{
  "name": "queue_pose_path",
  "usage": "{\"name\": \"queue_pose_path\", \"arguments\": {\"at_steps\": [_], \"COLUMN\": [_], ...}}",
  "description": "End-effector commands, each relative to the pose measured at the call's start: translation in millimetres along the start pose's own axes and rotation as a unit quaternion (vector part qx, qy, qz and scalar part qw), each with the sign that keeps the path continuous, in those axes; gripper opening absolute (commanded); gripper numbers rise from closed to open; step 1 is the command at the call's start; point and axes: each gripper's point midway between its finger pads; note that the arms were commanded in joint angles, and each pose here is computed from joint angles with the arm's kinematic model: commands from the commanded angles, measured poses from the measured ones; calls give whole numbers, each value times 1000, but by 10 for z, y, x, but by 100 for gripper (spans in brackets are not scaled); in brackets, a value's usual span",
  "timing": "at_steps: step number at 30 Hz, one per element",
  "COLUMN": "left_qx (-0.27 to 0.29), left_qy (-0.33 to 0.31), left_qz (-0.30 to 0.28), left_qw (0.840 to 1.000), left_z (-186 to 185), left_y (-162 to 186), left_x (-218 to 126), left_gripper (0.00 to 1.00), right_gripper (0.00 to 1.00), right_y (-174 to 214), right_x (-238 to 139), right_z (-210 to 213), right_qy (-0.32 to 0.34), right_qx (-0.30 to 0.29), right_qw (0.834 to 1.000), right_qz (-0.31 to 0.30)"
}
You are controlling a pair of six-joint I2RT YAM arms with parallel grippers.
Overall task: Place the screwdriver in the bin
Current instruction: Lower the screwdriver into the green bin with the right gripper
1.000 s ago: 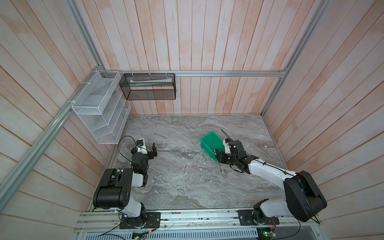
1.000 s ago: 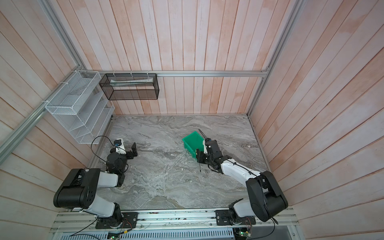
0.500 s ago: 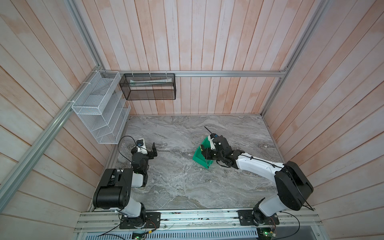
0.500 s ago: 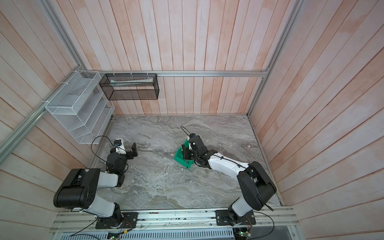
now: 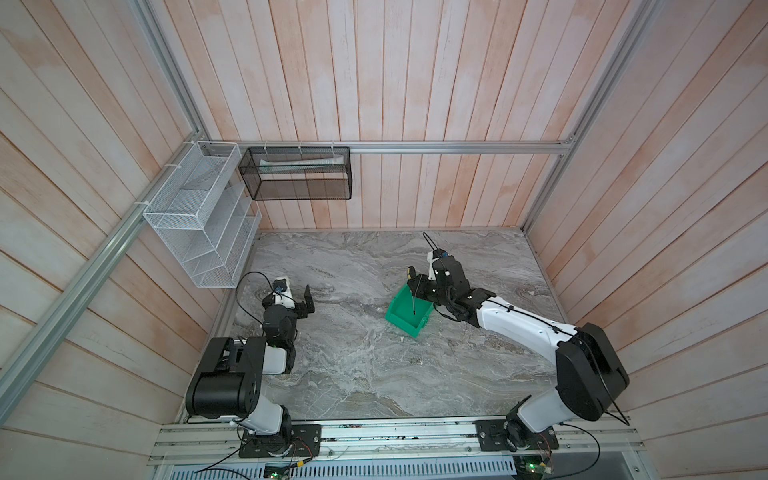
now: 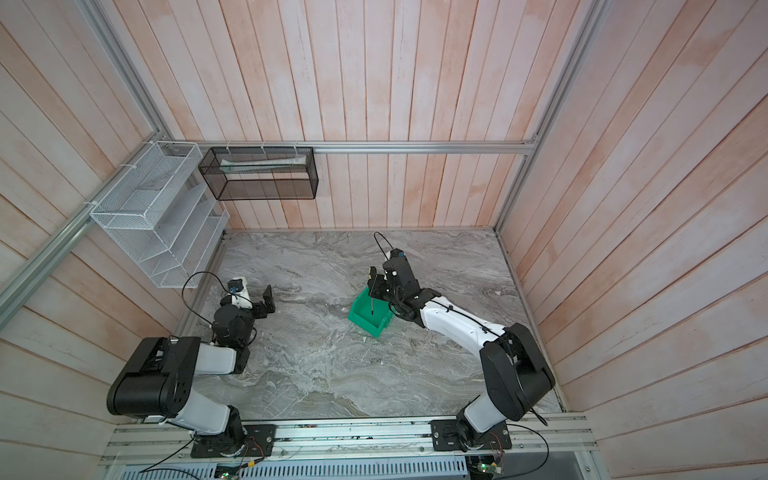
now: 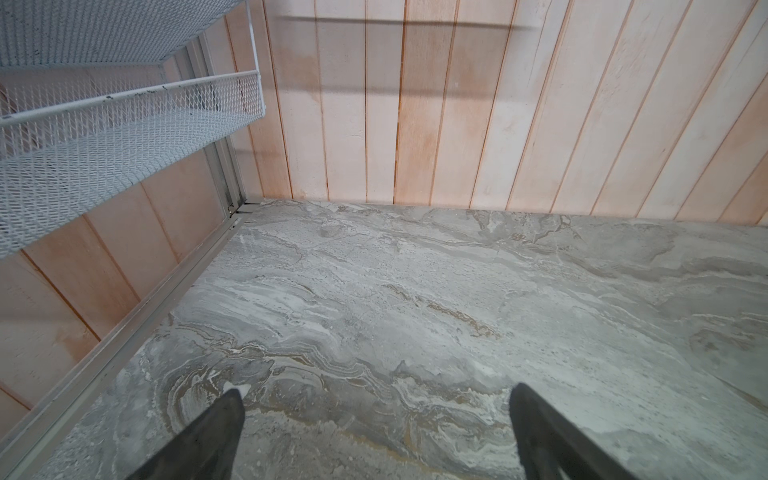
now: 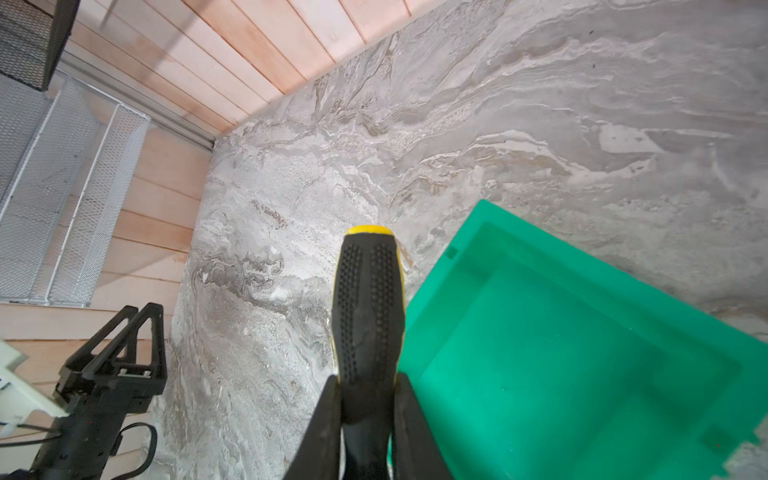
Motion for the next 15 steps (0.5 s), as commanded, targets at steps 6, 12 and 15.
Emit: {"name": "queue_pose_path", "arguments": {"at_steps": [6, 12, 15], "left_qx": [-2, -2, -3], "left_qy": [3, 3, 3], "left_qz": [-1, -1, -1], "left_qw": [1000, 1000, 1000], "left_z": [-2, -2, -2], "left_y": [-12, -14, -16], "left_x": [-6, -7, -7], "left_gripper": [100, 100, 100], "right_gripper": [1, 0, 0], "right_y": [143, 148, 36], "right_x": [261, 322, 326], "right_z": [-491, -812, -953], "right_qy": [77, 138, 170], "right_qx": [-11, -60, -90], "right_qw": [997, 989, 981], "right_qz": [1, 2, -2]}}
Point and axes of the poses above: each gripper's point midway between its finger pads, its own x axis out along the fingers, its own z axis along the line the jaws close on, y = z × x, and after that the axes turned 7 degrees about x, right-handed
